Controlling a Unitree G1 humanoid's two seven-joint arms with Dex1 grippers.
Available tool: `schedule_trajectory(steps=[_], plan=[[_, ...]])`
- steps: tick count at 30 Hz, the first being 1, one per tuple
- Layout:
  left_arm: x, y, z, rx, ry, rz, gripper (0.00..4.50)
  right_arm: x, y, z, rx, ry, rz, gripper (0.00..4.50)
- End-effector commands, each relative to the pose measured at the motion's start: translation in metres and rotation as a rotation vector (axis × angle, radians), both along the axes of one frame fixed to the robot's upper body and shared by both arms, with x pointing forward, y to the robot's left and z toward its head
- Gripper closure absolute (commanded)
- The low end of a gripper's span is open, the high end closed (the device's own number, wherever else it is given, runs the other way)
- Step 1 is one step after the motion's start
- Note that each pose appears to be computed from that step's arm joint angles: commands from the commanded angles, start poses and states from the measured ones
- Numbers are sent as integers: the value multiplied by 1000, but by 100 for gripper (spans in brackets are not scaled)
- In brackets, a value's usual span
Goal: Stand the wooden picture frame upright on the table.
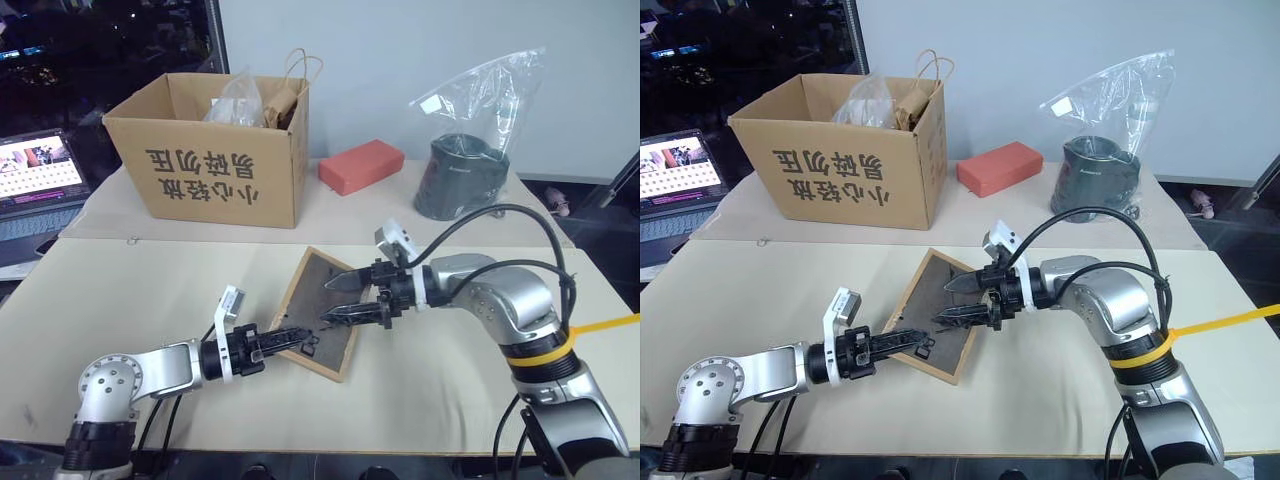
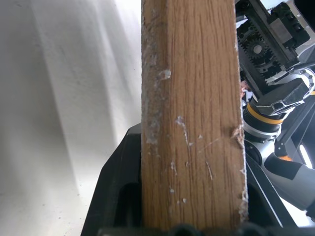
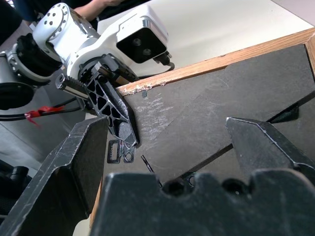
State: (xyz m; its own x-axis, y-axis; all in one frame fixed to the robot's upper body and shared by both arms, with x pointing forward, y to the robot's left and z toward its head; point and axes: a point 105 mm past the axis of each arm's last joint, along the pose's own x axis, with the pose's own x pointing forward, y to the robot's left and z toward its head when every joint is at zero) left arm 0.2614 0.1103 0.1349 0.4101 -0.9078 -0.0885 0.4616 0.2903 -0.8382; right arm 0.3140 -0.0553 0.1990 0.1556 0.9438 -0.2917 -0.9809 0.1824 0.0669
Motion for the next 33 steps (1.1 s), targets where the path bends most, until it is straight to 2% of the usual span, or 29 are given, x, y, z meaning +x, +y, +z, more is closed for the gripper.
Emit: schedule_trajectory(steps=[1, 5, 10, 13, 17, 20, 21, 25, 29, 33], plan=[[-7, -7, 26, -82, -98, -45, 337, 17, -21, 5, -41, -37, -111, 5], [-5, -9, 30, -90, -107, -40, 337, 11, -15, 3, -39, -30, -81, 5], [-4, -15, 32, -99, -109, -47, 337, -23, 16, 0, 24, -14, 110, 5], [-6, -16, 32, -104, -97, -59, 337, -41, 30, 20, 164, -94, 213, 5], [-6, -10, 32, -106, -77, -56, 337, -48, 24, 39, 182, -237, 240, 5], [1, 1, 35, -138, -47, -23, 337, -42, 12, 27, -19, -573, 250, 5], [2, 4, 37, -146, -40, -17, 337, -43, 8, 20, -80, -629, 275, 5], [4, 8, 39, -147, -33, -18, 337, -30, -6, 10, -191, -778, 281, 5], [5, 8, 42, -153, -32, -20, 337, 12, -38, 9, -352, -952, 134, 5], [5, 8, 43, -158, -28, -25, 337, 25, -53, 20, -353, -1121, 58, 5]])
